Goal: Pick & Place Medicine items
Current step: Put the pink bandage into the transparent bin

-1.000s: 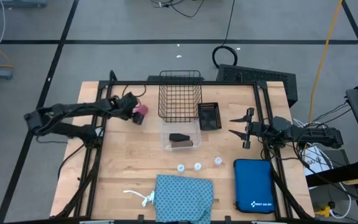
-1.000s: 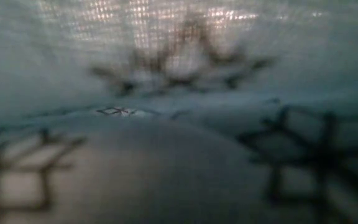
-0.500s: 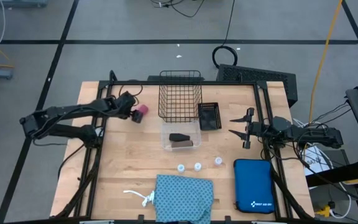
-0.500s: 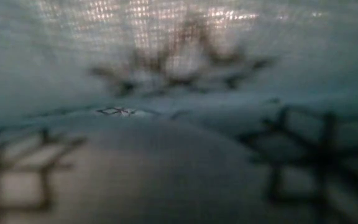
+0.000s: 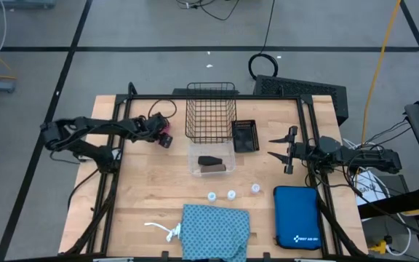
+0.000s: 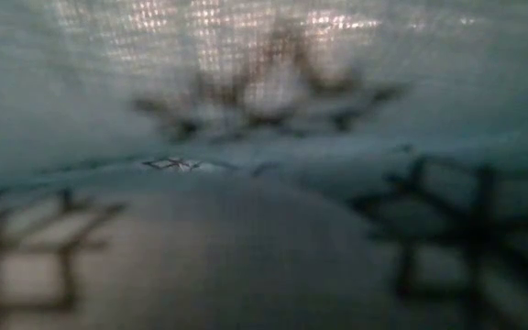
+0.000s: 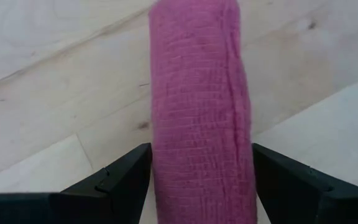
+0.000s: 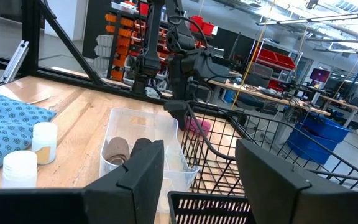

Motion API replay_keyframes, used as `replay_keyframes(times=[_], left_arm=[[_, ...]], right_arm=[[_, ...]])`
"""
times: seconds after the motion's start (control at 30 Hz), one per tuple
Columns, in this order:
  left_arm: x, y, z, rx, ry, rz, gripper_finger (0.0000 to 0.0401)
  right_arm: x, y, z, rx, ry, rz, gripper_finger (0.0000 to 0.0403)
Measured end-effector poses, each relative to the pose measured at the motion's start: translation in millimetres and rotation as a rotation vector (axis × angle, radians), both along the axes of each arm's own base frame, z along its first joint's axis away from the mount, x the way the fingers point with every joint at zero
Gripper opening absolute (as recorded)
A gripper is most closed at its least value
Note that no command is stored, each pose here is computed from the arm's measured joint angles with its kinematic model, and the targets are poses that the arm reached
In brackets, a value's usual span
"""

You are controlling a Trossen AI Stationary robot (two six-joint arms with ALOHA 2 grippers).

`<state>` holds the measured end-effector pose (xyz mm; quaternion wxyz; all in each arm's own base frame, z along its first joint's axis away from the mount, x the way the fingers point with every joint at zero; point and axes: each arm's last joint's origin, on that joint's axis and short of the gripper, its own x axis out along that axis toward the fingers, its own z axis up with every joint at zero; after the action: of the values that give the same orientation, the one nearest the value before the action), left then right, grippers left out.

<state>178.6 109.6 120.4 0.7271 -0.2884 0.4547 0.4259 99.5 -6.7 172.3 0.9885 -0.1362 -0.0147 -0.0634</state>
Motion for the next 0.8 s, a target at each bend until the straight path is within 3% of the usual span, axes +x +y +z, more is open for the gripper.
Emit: replay_keyframes(times=[0.37, 0.67, 0.8], left_arm=[[0.6, 0.8, -2.0, 0.012, 0.015, -0.013, 0.0263], [2.5, 2.0, -1.8, 0.026, -0.009, -0.001, 0.0154], [2.4, 2.0, 3.8, 0.04, -0.035, -0.011, 0.0129]], right_arm=[[0.0, 0.0, 0.2, 0.0, -0.001, 0.0, 0.019], [-0.1, 0.0, 0.2, 0.0, -0.001, -0.001, 0.019], [0.0, 0.0, 0.1, 0.0, -0.001, -0.001, 0.0191]])
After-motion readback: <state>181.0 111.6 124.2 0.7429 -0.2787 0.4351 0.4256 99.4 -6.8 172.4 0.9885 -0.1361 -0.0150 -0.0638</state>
